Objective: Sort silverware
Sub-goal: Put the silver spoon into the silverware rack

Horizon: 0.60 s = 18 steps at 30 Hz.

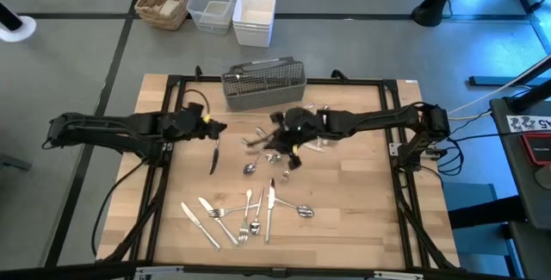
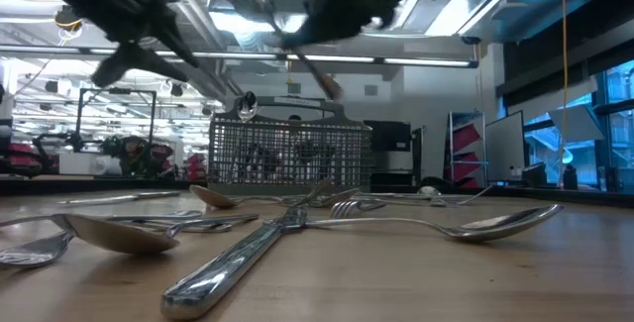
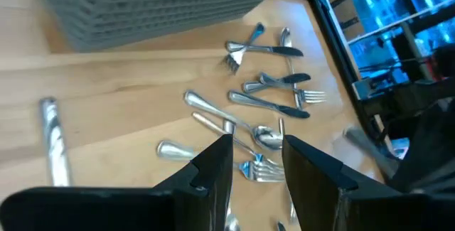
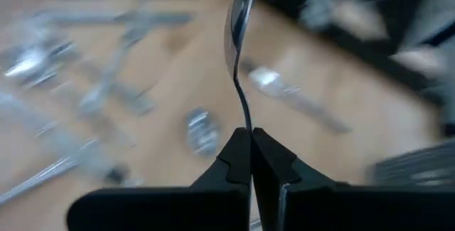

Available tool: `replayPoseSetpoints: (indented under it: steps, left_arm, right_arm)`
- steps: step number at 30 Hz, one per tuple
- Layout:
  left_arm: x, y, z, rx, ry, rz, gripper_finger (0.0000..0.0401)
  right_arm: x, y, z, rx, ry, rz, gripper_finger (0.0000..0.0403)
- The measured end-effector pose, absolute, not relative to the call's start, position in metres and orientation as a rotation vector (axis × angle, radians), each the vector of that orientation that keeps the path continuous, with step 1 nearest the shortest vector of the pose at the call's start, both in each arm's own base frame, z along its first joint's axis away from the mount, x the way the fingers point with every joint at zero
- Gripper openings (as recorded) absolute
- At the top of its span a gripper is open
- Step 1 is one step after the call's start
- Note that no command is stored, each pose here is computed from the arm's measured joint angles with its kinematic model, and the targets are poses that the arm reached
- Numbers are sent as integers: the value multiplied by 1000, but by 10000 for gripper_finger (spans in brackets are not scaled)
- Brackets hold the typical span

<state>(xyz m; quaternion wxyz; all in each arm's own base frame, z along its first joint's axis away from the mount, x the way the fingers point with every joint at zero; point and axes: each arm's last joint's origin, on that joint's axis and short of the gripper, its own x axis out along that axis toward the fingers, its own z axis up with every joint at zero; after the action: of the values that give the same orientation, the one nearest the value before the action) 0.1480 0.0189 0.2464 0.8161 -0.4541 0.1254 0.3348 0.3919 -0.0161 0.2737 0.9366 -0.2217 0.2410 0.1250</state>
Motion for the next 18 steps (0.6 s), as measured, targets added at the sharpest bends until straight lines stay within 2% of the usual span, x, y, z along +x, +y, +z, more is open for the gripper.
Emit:
replayPoseSetpoints:
  steps: [9, 18]
  left_arm:
    - [121, 17, 257, -920, 164, 765, 115]
    - [120, 18, 256, -889, 157, 794, 115]
  right_arm:
    - [409, -78, 314, -368, -2, -135, 2]
    - [443, -121, 272, -201, -236, -194, 2]
